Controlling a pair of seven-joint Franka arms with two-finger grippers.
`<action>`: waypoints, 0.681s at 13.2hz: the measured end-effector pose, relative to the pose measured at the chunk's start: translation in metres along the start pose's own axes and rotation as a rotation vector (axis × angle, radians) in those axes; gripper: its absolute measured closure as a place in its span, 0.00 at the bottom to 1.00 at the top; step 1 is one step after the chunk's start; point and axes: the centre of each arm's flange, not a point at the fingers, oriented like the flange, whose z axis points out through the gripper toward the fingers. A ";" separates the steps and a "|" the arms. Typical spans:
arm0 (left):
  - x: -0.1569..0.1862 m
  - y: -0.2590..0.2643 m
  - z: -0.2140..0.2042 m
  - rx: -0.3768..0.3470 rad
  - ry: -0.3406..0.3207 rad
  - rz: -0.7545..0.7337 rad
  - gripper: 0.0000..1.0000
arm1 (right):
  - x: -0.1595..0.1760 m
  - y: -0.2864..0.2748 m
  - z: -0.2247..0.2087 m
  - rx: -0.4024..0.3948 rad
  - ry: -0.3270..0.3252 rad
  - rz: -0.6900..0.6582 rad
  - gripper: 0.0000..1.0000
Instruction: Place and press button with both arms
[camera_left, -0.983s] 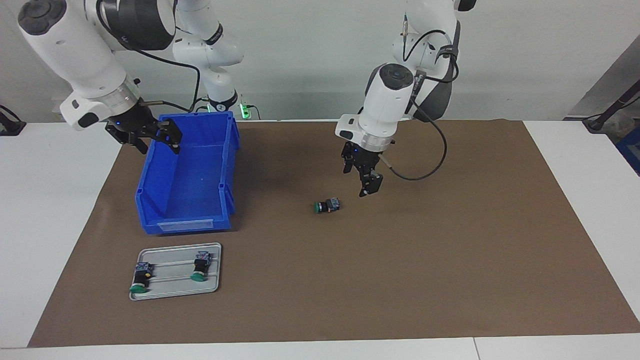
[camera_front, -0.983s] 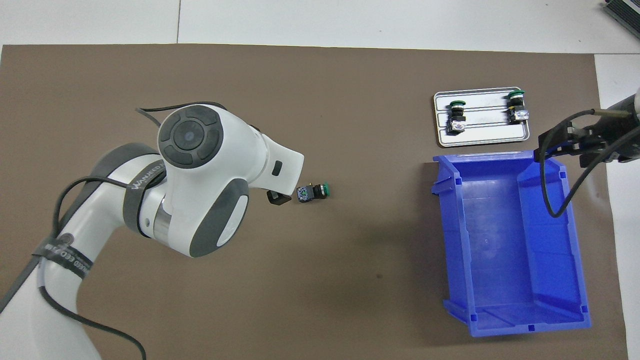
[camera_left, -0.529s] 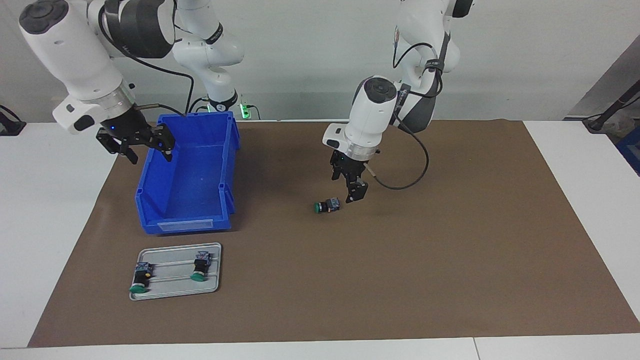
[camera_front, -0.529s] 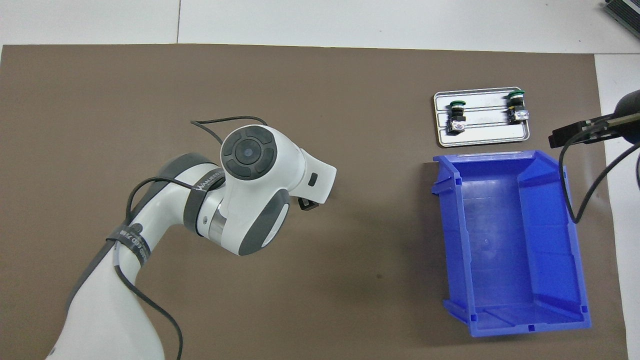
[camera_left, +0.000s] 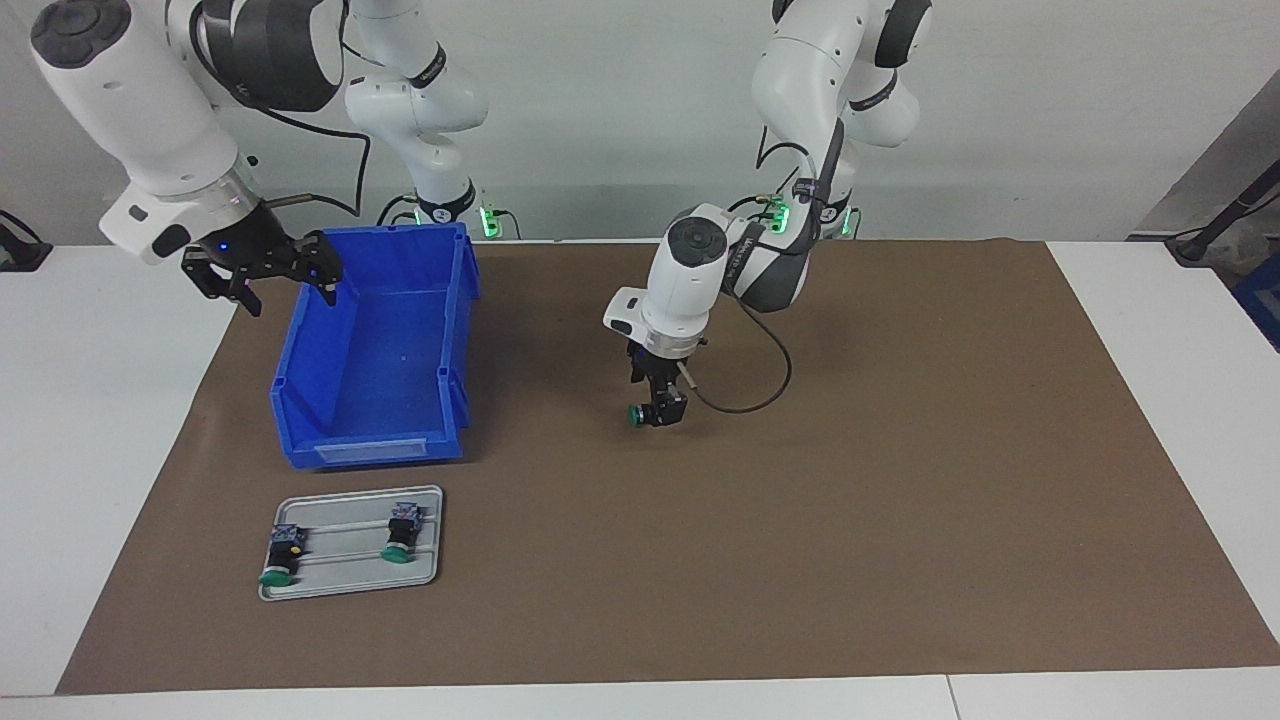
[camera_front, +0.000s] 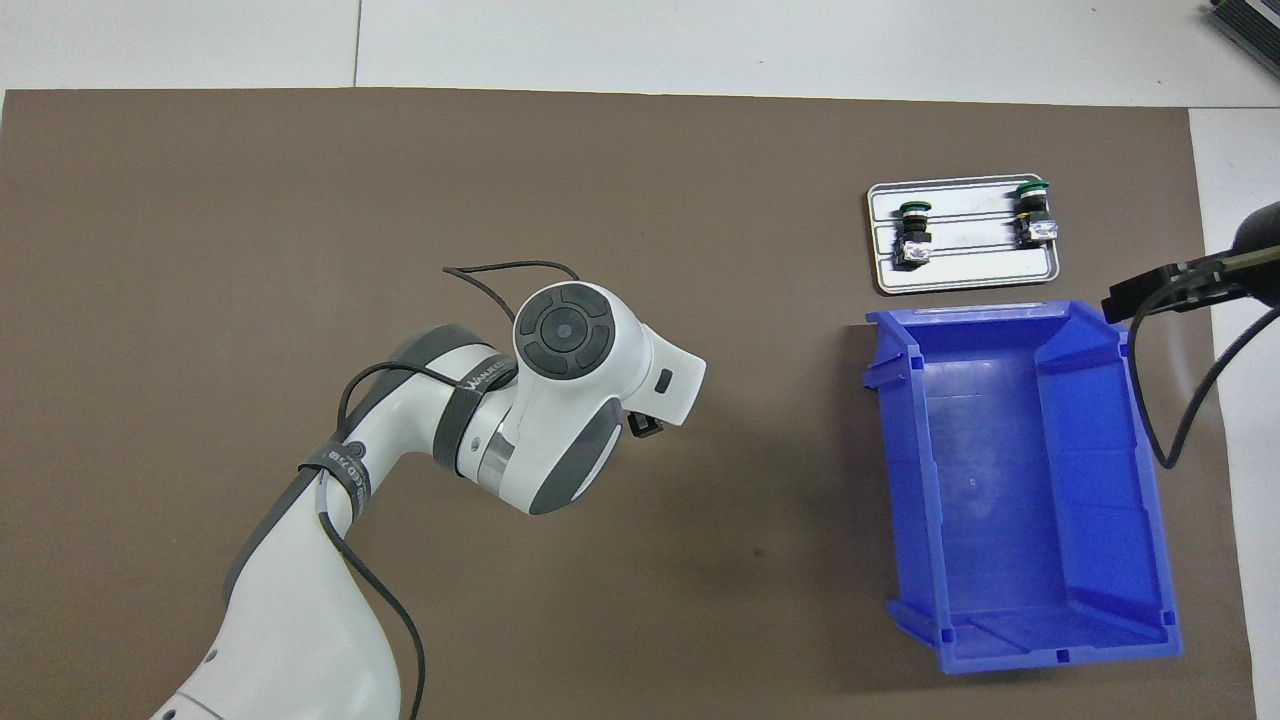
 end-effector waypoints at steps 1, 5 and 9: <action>0.000 0.000 0.005 0.000 -0.001 0.000 0.10 | -0.001 -0.001 0.001 0.002 -0.010 -0.001 0.06; -0.007 0.004 0.027 0.009 0.003 -0.005 0.13 | -0.006 -0.001 0.005 0.011 -0.057 0.003 0.04; -0.006 0.013 0.033 0.010 0.004 -0.002 0.28 | -0.008 0.005 -0.002 0.009 -0.042 0.015 0.04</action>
